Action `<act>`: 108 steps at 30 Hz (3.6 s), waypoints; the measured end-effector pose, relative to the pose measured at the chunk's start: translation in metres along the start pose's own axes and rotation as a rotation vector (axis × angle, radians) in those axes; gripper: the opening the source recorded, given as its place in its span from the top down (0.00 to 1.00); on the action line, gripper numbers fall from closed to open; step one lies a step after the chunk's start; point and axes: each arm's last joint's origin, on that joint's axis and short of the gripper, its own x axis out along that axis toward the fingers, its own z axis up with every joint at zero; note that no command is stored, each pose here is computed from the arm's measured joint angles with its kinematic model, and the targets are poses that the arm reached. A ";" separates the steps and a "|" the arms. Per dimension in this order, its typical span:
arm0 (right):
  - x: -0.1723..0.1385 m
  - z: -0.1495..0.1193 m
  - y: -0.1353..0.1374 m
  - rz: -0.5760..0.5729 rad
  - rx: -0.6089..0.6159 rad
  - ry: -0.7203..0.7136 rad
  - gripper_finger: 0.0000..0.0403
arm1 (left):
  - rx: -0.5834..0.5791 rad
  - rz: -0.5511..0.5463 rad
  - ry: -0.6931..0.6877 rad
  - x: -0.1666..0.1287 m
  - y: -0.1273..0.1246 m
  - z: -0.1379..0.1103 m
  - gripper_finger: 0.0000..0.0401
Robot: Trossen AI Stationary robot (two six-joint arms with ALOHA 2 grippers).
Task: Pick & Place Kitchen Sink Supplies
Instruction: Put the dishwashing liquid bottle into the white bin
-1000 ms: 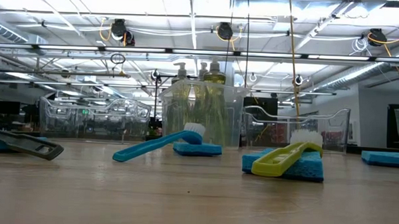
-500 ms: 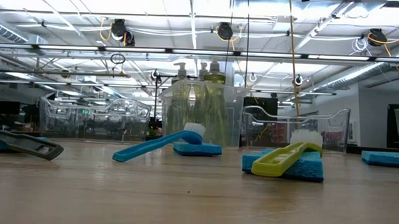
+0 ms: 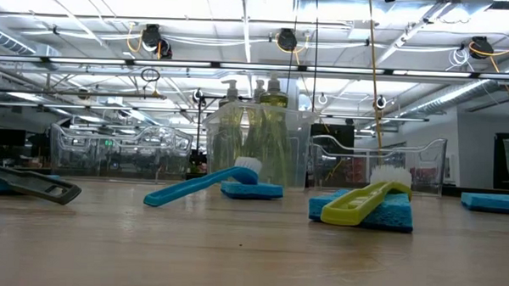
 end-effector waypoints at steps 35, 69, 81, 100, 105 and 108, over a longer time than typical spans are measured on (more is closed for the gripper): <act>0.000 -0.006 0.000 0.003 -0.018 0.056 0.58 | -0.140 -0.265 0.130 0.014 -0.009 -0.034 0.16; 0.000 -0.006 0.000 -0.008 0.005 0.063 0.58 | 0.041 -0.182 1.086 -0.014 0.138 0.031 0.16; 0.000 -0.006 0.000 -0.003 0.004 0.063 0.58 | 0.101 -0.038 1.064 -0.015 0.118 -0.007 0.16; 0.000 -0.004 0.000 -0.002 0.084 0.042 0.58 | 0.296 0.037 0.899 -0.033 0.123 -0.025 0.16; 0.000 -0.004 0.000 -0.001 0.089 0.042 0.58 | 0.317 0.046 0.855 -0.033 0.120 -0.031 0.16; 0.000 -0.004 0.000 -0.001 0.092 0.042 0.58 | 0.333 0.052 0.824 -0.033 0.118 -0.035 0.16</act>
